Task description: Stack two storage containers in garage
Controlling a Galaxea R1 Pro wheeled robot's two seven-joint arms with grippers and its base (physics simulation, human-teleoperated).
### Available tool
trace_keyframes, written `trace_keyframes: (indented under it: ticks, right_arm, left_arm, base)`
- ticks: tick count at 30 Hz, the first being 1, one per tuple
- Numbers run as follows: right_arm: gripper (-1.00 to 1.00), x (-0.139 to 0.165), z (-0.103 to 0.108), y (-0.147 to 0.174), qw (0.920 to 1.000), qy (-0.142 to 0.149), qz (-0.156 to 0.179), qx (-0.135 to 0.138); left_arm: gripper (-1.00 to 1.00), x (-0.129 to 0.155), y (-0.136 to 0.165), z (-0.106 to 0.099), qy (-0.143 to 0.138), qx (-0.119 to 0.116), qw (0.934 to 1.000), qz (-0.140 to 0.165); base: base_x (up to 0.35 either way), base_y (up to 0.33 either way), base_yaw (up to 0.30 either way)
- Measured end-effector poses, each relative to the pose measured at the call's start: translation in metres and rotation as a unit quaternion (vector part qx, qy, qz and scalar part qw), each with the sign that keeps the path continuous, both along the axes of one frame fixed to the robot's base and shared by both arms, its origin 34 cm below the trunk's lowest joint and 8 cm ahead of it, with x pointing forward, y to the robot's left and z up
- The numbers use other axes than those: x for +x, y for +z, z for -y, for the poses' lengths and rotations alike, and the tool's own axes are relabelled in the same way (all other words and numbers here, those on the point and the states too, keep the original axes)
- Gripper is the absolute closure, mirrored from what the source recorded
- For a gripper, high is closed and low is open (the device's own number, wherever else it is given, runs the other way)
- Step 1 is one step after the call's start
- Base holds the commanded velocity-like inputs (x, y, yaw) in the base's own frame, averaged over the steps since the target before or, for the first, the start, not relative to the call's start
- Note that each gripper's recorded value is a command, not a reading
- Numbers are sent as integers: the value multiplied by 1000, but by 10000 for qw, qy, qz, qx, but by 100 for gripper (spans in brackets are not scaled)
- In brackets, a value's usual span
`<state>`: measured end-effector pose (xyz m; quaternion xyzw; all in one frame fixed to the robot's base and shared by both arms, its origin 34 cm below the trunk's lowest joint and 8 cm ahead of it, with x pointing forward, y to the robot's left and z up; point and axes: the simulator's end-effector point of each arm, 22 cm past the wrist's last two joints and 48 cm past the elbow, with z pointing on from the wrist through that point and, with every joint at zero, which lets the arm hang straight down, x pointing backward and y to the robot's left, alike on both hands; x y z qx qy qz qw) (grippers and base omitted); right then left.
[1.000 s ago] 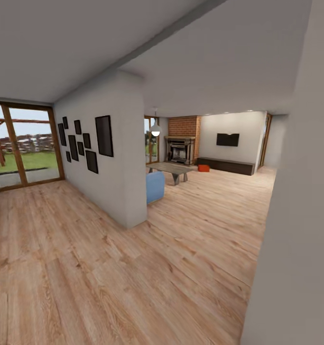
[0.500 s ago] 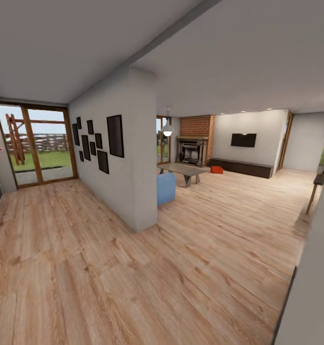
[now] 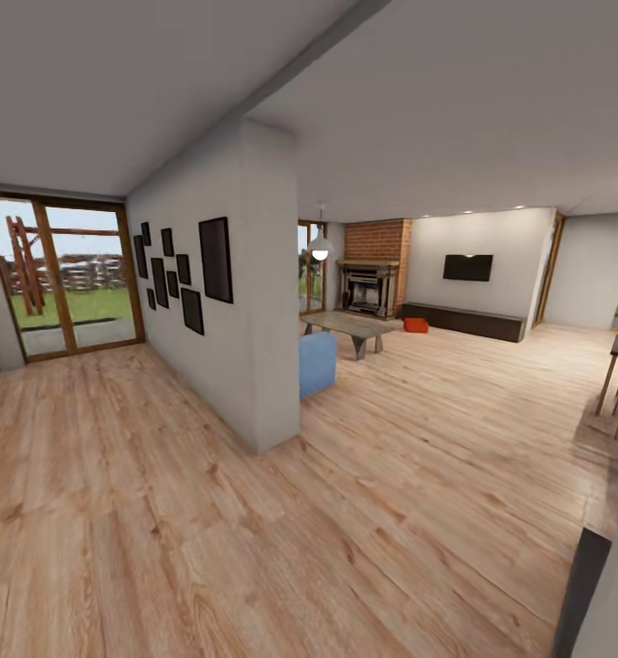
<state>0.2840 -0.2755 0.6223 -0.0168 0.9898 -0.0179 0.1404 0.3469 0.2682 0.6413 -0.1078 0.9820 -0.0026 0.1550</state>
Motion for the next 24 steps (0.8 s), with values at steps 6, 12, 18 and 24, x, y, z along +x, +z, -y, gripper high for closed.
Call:
trace_keyframes:
  ticks: [6, 12, 18, 24]
  right_arm:
    - [-100, 0, 0, 0, 10000, -7, -1, 1]
    - [-100, 0, 0, 0, 10000, -8, -1, -1]
    - [-100, 0, 1, 0, 10000, -4, 4, -6]
    - [-100, 5, 2, 2, 9999, -13, 115, -7]
  left_arm:
    - [-100, -1, 0, 0, -1, -2, 10000, -23]
    - [-100, -2, -1, 0, -1, -5, 10000, -39]
    - [-100, -2, -1, 0, -1, -4, 10000, -39]
    - [-100, -1, 0, 0, -1, -2, 10000, -31]
  base:
    - [323, 0, 0]
    - [323, 0, 0]
    - [323, 0, 0]
    - [323, 0, 0]
